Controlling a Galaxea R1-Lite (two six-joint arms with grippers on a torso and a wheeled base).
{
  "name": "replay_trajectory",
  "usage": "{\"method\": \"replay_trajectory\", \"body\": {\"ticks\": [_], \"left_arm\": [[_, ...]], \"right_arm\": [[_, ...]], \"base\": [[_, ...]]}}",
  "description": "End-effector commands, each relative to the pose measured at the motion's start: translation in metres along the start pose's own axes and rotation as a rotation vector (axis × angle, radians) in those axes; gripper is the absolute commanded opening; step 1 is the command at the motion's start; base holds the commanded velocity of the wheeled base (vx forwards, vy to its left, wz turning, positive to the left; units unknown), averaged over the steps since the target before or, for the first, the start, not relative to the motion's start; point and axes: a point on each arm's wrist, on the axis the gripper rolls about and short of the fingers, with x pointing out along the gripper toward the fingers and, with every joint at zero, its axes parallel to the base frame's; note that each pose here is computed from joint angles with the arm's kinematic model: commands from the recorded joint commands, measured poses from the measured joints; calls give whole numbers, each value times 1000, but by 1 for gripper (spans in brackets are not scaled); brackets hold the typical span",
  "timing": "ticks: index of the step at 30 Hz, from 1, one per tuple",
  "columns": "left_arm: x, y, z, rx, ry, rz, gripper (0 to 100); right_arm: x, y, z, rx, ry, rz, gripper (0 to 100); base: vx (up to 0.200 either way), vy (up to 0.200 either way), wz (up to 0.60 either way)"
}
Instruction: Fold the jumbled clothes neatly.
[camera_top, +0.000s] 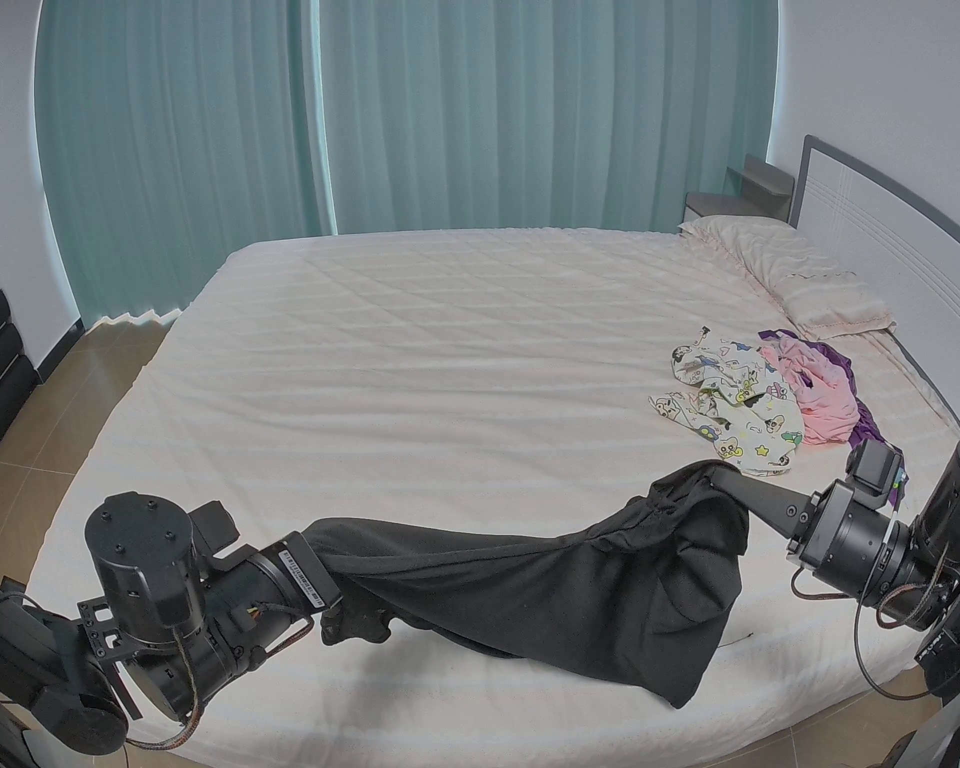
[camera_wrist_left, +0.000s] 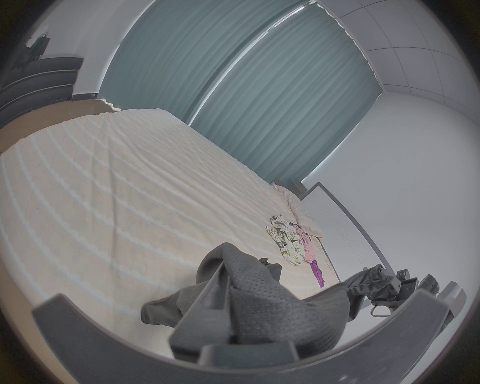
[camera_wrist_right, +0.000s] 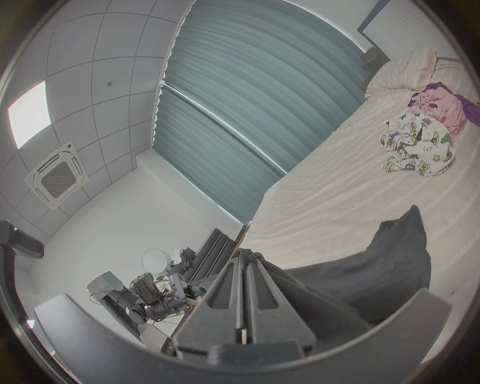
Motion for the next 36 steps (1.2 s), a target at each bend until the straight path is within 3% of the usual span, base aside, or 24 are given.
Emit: {"method": "replay_trajectory", "body": {"ticks": [1,9,13,14,15,16,18,19,24,27,31,36], "left_arm": [[-3,-4,-7,14,28,-20,0],[-14,-9,-9,20,37,-61,0],[-27,-9,-4,9,13,-95,0],[-37,-11,0,-1,-3,-129,0],[-45,-13,3,-9,-13,-157,0],[-51,-14,4,-11,-18,-181,0],[-51,-14,4,-11,-18,-181,0],[-68,-17,12,-22,-51,-247,0],[-89,-18,28,-5,-112,-295,0],[-94,-22,38,2,-158,-303,0],[-89,-29,57,-21,-248,-263,0],[-69,-35,55,-6,-230,-219,0]], "right_arm": [[-11,-1,-6,6,17,-13,0],[-41,9,-11,-4,7,38,0],[-67,25,-10,-32,-7,153,0],[-79,34,-7,-52,-31,220,0],[-79,34,-7,-52,-31,220,0],[-94,42,-5,-72,-51,271,0],[-94,42,-5,-72,-51,271,0],[-112,53,0,-100,-70,347,0],[-133,87,26,-116,-144,448,0],[-129,105,47,-111,-174,435,0],[-95,111,80,-93,-240,333,0],[-45,95,125,-51,-296,204,0]], "base": [[-200,0,0],[-200,0,0],[-200,0,0],[-200,0,0],[-200,0,0],[-200,0,0],[-200,0,0],[-200,0,0],[-80,0,0],[0,0,0],[0,0,0],[0,0,0]]}}
